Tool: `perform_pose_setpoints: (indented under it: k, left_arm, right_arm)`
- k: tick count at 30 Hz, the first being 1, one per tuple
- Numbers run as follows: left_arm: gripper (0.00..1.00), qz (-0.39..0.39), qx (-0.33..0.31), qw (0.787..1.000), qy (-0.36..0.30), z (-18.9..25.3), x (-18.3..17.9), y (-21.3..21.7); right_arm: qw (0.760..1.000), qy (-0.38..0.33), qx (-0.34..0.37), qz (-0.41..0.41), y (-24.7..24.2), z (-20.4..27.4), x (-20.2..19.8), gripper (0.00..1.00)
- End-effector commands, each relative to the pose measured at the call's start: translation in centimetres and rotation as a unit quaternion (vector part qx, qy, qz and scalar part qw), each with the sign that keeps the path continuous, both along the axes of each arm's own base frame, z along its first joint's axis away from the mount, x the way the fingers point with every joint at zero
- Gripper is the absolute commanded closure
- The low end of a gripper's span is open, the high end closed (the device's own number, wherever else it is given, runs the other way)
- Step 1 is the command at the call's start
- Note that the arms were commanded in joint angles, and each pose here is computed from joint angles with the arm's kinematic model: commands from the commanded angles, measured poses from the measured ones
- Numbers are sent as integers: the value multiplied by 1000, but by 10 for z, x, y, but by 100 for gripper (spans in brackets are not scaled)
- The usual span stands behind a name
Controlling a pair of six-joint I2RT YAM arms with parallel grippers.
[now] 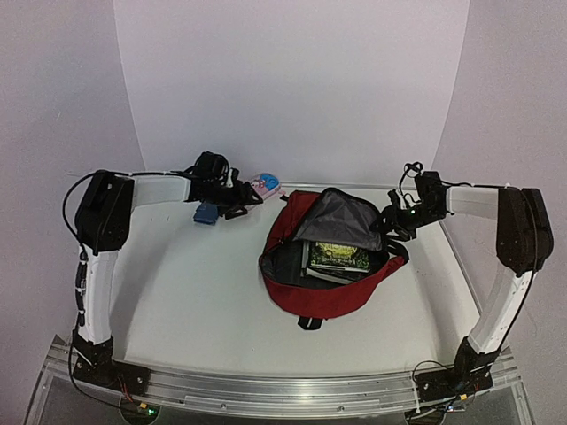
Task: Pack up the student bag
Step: Adjust the student bag at the center of the board, then pick up the stationery from the center of the board.
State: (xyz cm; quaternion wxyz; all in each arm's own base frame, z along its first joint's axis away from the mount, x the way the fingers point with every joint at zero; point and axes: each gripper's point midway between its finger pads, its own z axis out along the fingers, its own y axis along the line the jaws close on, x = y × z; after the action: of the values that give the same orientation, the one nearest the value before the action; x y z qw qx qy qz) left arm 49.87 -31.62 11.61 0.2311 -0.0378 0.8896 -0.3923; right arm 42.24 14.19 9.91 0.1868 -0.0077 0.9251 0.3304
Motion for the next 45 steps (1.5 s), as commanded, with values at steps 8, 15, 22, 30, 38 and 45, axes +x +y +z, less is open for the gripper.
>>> perform_pose_setpoints:
  k: [8, 15, 22, 30, 38, 45]
  left_arm:
    - [3, 120, -46, 991, -23, 24, 31, 55]
    - [19, 170, -79, 982, -10, -1, 51, 58]
    - [28, 197, -79, 977, 23, -43, 66, 56]
    - [28, 243, -77, 966, 41, -80, 84, 62]
    - [31, 261, -101, 958, 56, -99, 104, 63]
    - [71, 270, -104, 954, 74, -114, 109, 68]
  right_arm:
    - [998, -60, -17, -23, -12, 46, 6, 18]
    - [997, -74, -9, -25, -14, 61, -7, 9]
    - [996, -86, -17, -19, -18, 68, -20, 6]
    - [996, -85, -17, -12, -17, 69, -32, 6]
    - [996, -90, -26, -11, -21, 74, -37, 6]
    - [995, -90, -26, -12, -22, 77, -39, 5]
